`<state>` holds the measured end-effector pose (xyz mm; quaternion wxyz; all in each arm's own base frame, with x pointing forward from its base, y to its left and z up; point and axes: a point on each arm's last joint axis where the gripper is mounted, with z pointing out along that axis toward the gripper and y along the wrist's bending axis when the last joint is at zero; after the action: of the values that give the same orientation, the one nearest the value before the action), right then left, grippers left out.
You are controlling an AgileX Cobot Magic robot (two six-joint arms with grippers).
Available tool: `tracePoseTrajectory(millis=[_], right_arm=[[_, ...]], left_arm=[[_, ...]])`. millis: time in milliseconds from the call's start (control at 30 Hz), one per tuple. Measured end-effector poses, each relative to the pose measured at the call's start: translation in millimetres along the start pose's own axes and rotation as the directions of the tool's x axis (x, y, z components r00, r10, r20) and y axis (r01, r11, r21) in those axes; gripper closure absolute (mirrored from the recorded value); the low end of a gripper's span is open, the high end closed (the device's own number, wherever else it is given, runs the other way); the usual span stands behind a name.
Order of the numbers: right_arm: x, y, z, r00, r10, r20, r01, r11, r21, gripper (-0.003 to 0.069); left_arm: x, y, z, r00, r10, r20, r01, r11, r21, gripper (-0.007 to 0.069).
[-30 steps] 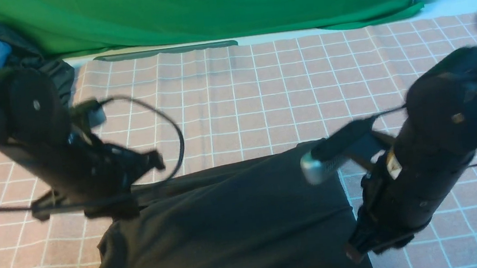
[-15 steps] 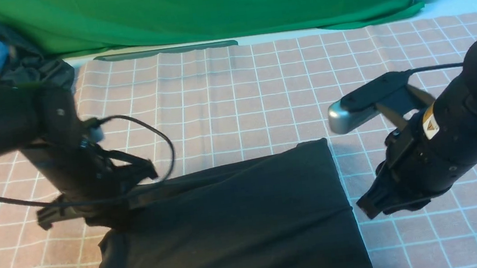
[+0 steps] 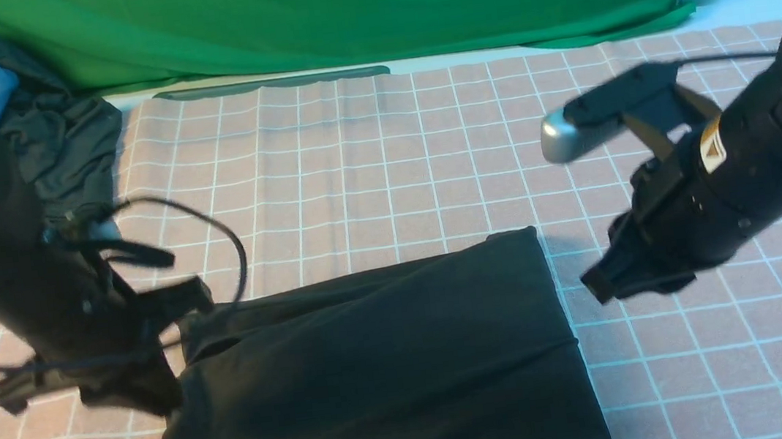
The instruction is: Fold a long-sleeved shirt over a pink coffee tablecloth.
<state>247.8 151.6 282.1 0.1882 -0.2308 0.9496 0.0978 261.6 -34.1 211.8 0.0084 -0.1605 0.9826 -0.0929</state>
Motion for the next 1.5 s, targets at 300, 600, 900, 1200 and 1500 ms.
tracePoseTrajectory(millis=[300, 600, 900, 1200, 1500], right_arm=[[-13, 2, -11, 0.997, -0.034, 0.062, 0.035, 0.999, -0.001, 0.0497], [-14, 2, -11, 0.997, -0.037, 0.073, 0.037, 0.999, -0.001, 0.0494], [-15, 2, -11, 0.995, -0.037, 0.089, 0.037, 0.999, 0.000, 0.0482], [-17, -2, -11, 0.994, -0.027, 0.102, 0.026, 1.000, 0.005, 0.0469], [-18, -24, 25, 0.995, 0.093, -0.020, -0.093, 0.996, -0.009, 0.0389]], left_arm=[[13, 15, 35, 0.996, 0.062, 0.067, -0.062, 0.998, -0.001, 0.0001], [14, 12, 46, 0.988, 0.111, 0.103, -0.118, 0.991, 0.061, -0.0038], [12, 10, 51, 0.970, 0.223, 0.096, -0.230, 0.970, 0.074, 0.0207], [10, 5, 45, 0.963, 0.264, 0.057, -0.269, 0.959, 0.095, 0.0560], [11, -1, 13, 0.947, 0.304, 0.101, -0.313, 0.945, 0.094, 0.0559]])
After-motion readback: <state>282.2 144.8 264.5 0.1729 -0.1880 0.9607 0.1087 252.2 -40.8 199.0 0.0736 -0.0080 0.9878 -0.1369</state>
